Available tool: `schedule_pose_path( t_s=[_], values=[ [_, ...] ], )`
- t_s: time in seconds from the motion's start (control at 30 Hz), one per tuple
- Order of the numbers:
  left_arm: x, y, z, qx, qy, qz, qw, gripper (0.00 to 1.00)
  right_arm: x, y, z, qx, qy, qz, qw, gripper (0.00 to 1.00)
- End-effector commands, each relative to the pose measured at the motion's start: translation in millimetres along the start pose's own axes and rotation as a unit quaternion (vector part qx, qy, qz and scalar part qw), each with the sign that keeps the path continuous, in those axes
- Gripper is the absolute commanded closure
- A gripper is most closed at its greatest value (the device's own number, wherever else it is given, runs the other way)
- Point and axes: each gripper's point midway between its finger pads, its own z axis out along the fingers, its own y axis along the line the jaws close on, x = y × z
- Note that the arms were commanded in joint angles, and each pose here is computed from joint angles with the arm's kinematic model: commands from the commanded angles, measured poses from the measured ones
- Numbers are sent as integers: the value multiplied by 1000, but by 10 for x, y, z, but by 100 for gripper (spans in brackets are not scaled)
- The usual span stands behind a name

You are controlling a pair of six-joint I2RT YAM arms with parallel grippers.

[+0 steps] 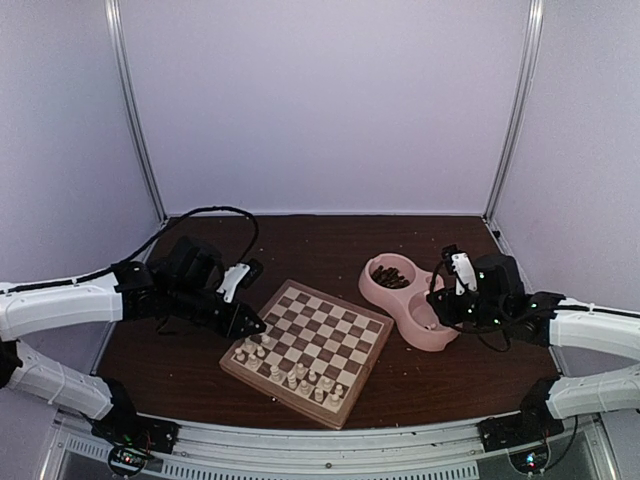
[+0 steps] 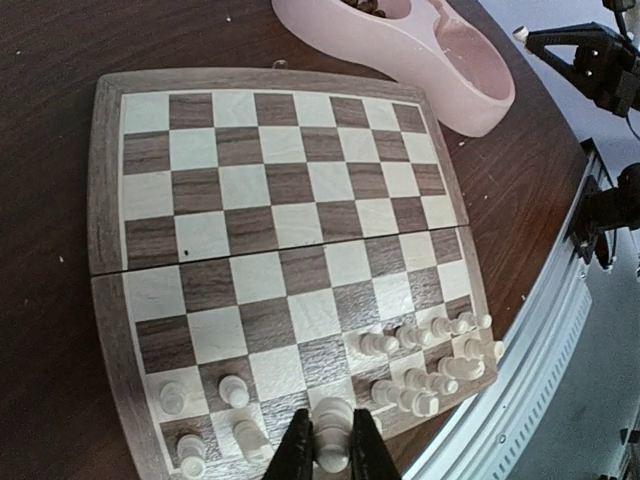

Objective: Set up the chess pieces on the board
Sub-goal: Place the bishop on c1.

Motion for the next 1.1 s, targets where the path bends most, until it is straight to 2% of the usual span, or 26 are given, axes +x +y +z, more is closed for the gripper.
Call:
schedule_pose_path(
  t_s=[0.0, 0.17, 0.53, 0.7, 0.9, 1.07],
  values=[
    [-122, -31, -102, -21, -52, 63, 996, 99, -128, -19, 0, 11, -11, -2, 1000, 92],
    [-21, -71, -148, -34, -59, 88, 994, 99, -140, 5, -17, 4, -15, 0, 1000, 92],
    [406, 149, -367, -52, -108, 119, 986, 100, -146, -20, -3, 12, -14, -6, 1000, 92],
    [457, 130, -310, -37, -123, 131, 983, 100, -158, -67, -23, 26, -18, -9, 999, 92],
    [537, -9, -105, -30, -82, 170, 982, 100, -180, -96, -60, 33, -25, -11, 999, 92],
    [550, 2, -53, -55, -79, 186, 978, 100, -162, -113, -47, 38, -20, -12, 999, 92]
  ],
)
